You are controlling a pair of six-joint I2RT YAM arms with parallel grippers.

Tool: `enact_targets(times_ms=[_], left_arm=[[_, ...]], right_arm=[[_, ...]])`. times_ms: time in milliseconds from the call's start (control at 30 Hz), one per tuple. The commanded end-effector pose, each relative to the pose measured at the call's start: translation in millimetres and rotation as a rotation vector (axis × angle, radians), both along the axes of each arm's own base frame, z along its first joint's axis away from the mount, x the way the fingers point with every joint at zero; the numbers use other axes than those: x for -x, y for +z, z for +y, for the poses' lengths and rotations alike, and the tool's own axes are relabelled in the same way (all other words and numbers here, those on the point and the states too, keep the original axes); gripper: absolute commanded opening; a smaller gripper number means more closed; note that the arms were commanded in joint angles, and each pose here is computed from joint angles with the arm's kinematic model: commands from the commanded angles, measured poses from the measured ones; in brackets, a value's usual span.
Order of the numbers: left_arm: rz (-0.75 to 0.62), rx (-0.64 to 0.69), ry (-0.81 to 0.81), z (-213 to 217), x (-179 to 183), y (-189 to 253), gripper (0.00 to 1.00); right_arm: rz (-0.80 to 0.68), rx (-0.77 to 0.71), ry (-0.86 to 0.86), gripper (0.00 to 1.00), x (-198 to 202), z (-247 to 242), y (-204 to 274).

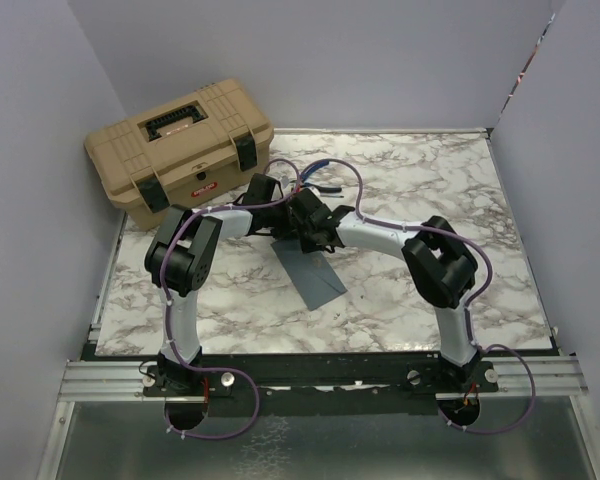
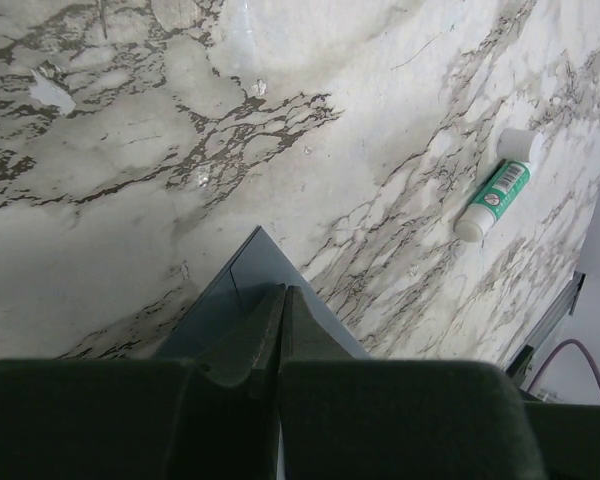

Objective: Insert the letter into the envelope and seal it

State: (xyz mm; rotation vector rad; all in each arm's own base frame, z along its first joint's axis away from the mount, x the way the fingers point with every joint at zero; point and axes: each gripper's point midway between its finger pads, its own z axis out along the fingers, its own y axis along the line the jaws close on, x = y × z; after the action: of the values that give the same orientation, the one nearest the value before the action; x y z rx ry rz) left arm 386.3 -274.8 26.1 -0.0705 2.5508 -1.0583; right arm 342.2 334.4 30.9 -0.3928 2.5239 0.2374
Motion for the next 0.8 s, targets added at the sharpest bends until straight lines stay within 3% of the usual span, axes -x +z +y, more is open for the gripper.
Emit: enact_targets(times_ms=[0, 300, 767], left_arm=[[0.067, -0.139, 0.020, 21, 17, -47, 0.00], [0.068, -0.147, 0.022, 23, 14, -48, 0.00], [0.081, -0.167, 0.013, 24, 11, -56, 0.00]], right_arm=[[0.022, 0.025, 0.008, 0.09, -2, 0, -11], [0.118, 0.080, 0.033, 0.09, 28, -20, -32], [0.288, 0.146, 0.175, 0.10, 105, -59, -53]])
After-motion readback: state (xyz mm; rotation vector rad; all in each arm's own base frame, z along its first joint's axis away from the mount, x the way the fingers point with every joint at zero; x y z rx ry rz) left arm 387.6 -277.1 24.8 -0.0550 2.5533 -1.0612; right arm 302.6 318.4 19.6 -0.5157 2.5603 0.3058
